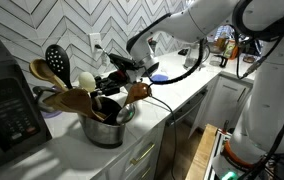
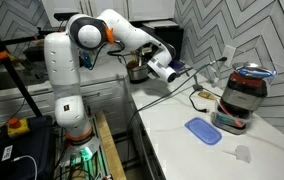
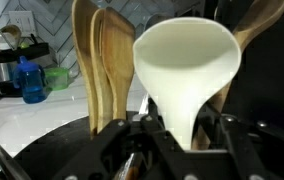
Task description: Put the white serving spoon in the pot
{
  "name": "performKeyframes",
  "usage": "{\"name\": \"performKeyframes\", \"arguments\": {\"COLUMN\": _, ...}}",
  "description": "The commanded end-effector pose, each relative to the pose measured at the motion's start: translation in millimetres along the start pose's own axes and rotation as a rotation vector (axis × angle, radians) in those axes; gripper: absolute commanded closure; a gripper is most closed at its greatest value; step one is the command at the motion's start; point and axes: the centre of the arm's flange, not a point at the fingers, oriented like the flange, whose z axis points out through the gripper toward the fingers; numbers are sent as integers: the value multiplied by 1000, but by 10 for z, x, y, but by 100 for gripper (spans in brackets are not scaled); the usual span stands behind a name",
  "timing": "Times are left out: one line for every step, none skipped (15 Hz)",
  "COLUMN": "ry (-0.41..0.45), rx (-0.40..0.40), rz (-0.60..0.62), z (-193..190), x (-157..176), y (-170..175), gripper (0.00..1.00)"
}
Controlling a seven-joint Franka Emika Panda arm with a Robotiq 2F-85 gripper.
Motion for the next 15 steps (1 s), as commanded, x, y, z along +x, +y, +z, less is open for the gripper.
{"name": "performKeyframes", "arguments": {"ry": 51, "rx": -1, "rz": -20, "z": -68, "x": -137, "y": 69, "gripper": 21}}
{"name": "performKeyframes", "arguments": {"ry": 58, "rx": 2, "rz": -35, "z": -100, "x": -191, "y": 102, "gripper": 12}}
{"name": "performKeyframes", "arguments": {"ry": 68, "rx": 6, "rz": -52, "z": -140, "x": -264, "y": 145, "gripper": 6}}
{"name": "performKeyframes", "arguments": {"ry": 92, "rx": 0, "rz": -54, "z": -171, "x": -342, "y": 189, "gripper": 0}}
{"name": "performKeyframes", "arguments": {"ry": 117, "rx": -7, "rz": -57, "z": -197, "x": -406, "y": 219, "gripper": 0}}
{"name": "performKeyframes", "arguments": {"ry": 157, "rx": -17, "rz": -43, "z": -209, "x": -466, "y": 249, "gripper": 0}}
{"name": "performKeyframes", "arguments": {"ry": 198, "rx": -23, "rz": -29, "z": -222, "x": -517, "y": 273, "gripper": 0}}
{"name": "performKeyframes", "arguments": {"ry": 255, "rx": -16, "rz": 2, "z": -220, "x": -556, "y": 277, "gripper": 0}}
{"name": "performKeyframes", "arguments": {"ry": 299, "rx": -11, "rz": 23, "z": -220, "x": -596, "y": 277, "gripper": 0}}
{"name": "performKeyframes", "arguments": {"ry": 346, "rx": 4, "rz": 40, "z": -234, "x": -649, "y": 289, "gripper": 0}}
{"name": "performKeyframes", "arguments": {"ry": 393, "rx": 32, "rz": 48, "z": -264, "x": -710, "y": 308, "gripper": 0}}
{"name": "performKeyframes", "arguments": {"ry": 430, "rx": 82, "rz": 48, "z": -330, "x": -787, "y": 346, "gripper": 0}}
{"name": "performKeyframes", "arguments": {"ry": 465, "rx": 127, "rz": 51, "z": -389, "x": -860, "y": 384, "gripper": 0}}
{"name": "performKeyframes", "arguments": {"ry": 496, "rx": 176, "rz": 49, "z": -466, "x": -949, "y": 460, "gripper": 0}}
{"name": "performKeyframes", "arguments": {"ry": 527, "rx": 220, "rz": 50, "z": -535, "x": -1028, "y": 542, "gripper": 0}}
